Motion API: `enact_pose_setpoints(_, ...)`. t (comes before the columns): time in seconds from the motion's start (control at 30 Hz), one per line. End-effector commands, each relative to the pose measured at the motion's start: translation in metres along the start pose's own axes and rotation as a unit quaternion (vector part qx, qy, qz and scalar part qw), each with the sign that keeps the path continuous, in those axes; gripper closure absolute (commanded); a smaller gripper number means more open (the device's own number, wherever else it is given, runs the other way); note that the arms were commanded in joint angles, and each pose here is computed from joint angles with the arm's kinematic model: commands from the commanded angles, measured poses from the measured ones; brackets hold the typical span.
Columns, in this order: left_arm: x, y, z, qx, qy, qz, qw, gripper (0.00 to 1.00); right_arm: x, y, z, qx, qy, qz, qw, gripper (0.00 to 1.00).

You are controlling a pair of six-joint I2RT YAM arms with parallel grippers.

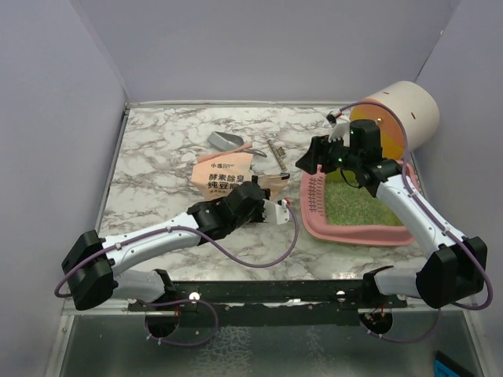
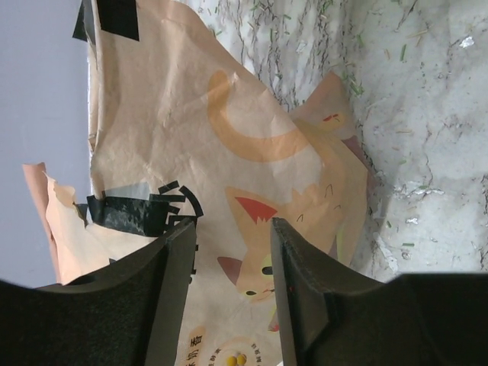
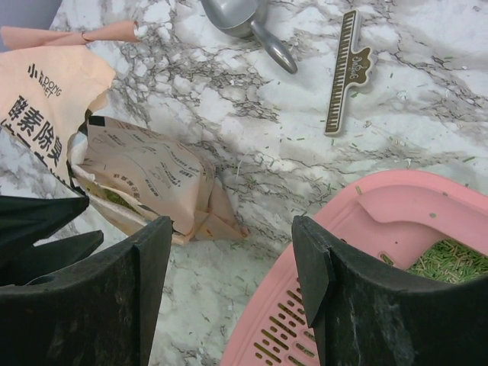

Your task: Fill the litter box with clean litter

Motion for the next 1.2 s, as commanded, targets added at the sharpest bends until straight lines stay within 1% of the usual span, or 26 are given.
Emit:
enact_pose_setpoints(0.0,0.022,0.0,-0.014,-0.027,-0.017,-0.016,0.999,0.5,-0.003,-0.008,-0.012,-0.018,-0.015,0.0,1.0,0.36)
enact_pose_setpoints(0.07,0.032,-0.001,-0.017,-0.035,-0.034,-0.013,0.999,0.49,-0.004,-0.008,-0.012,-0.019,-0.014,-0.003,1.0,0.36)
enact_pose_setpoints(0.23,0.052,-0.009,-0.03,-0.08,-0.083,0.021,0.993,0.49,-0.006,-0.009,-0.015,-0.025,-0.014,-0.009,1.0,0.37)
enact_pose_setpoints(0.33,0.049,-0.007,-0.037,-0.088,-0.092,0.059,0.99,0.49,-0.004,-0.008,-0.018,-0.029,-0.012,-0.02,0.999,0.37)
enact_pose_setpoints(0.57,0.023,0.008,-0.039,-0.075,-0.105,0.144,0.981,0.49,-0.001,-0.009,-0.021,-0.034,-0.012,-0.03,0.999,0.37)
enact_pose_setpoints(0.63,0.023,0.01,-0.039,-0.075,-0.106,0.144,0.981,0.49,-0.002,-0.01,-0.021,-0.034,-0.013,-0.026,0.999,0.37)
enact_pose_setpoints(0.77,0.033,0.012,-0.038,-0.086,-0.107,0.114,0.984,0.51,-0.004,-0.012,-0.021,-0.037,-0.015,-0.022,0.999,0.37)
enact_pose_setpoints(0.9,0.033,0.009,-0.038,-0.094,-0.122,0.126,0.98,0.51,-0.003,-0.011,-0.019,-0.034,-0.012,-0.027,0.999,0.37)
enact_pose_setpoints(1.03,0.026,0.011,-0.029,-0.076,-0.121,0.136,0.98,0.52,0.012,-0.006,-0.012,-0.027,-0.015,-0.095,0.995,0.38)
enact_pose_setpoints(1.17,0.03,0.009,-0.024,-0.071,-0.122,0.124,0.982,0.53,0.037,-0.003,-0.001,-0.033,-0.017,-0.201,0.979,0.38)
Point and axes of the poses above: each gripper's point midway between its finger pads, its own y axis out along the fingers, its own x axis along the line the jaws close on, z = x × y, the point moved 2 cm from there along -y, back along the fingers, and after that the axes turned 15 degrees about -y, right-handed, at the moved point
